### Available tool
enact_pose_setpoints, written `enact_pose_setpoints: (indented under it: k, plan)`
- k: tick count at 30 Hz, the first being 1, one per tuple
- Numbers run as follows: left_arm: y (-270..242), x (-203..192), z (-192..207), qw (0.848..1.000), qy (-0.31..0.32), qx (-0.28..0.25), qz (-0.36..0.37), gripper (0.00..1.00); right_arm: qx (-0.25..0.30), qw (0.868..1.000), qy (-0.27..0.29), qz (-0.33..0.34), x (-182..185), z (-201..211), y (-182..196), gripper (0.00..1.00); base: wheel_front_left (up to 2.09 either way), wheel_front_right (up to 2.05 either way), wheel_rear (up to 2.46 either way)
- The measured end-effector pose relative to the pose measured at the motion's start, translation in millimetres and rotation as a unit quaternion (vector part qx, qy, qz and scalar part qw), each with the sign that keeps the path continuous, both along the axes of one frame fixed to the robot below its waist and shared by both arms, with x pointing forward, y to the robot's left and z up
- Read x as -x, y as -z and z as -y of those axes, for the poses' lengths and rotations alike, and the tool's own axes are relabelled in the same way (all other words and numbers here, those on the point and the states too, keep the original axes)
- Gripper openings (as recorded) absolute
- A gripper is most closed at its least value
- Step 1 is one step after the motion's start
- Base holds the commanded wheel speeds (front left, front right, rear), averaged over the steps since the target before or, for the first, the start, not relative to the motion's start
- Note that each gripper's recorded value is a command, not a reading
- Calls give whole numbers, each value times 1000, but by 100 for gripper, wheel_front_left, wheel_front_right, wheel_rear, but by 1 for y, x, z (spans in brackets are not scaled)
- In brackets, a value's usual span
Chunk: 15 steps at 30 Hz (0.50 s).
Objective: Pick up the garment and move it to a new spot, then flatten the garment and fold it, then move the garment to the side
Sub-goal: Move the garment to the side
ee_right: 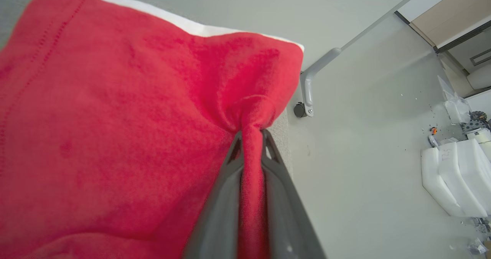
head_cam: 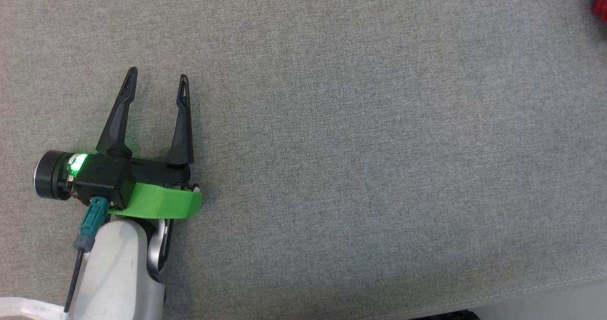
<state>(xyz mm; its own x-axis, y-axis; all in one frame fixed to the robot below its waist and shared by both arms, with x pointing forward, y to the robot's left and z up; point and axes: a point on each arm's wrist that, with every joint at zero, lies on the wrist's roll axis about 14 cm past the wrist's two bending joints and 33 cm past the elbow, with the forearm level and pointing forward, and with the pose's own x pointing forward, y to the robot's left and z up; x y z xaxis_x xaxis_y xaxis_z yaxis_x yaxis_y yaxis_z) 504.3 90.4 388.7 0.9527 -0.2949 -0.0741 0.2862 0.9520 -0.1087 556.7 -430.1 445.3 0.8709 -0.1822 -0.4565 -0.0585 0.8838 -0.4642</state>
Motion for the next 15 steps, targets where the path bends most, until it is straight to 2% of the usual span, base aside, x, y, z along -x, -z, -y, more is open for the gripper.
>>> enact_pose_setpoints:
  k: [1, 2, 3, 4, 11, 15]
  plan:
    - [-1, 0, -1, 1000, 0, 0, 1, 100, 3, 1000, 1, -2, 0, 1, 1, 16, 0, 0, 0]
    - [-1, 0, -1, 1000, -1, -1, 1, 100, 4, 1000, 2, -1, -1, 1, 1, 40, 0, 0, 0]
    - [-1, 0, -2, 1000, -1, -1, 2, 100, 6, 1000, 1, 2, -3, 1, -1, 96, 0, 0, 0]
    - [-2, 0, -2, 1000, -2, -2, 2, 100, 6, 1000, 4, 10, -5, 3, -4, 100, 0, 0, 0]
    - [-9, 1, -7, 1000, -9, -4, 7, 100, 8, 999, -7, 49, -15, -5, -16, 100, 0, 0, 0]
    - [-15, 6, -9, 1000, -14, -3, 9, 100, -8, 996, -14, 83, -18, -16, -31, 100, 0, 0, 0]
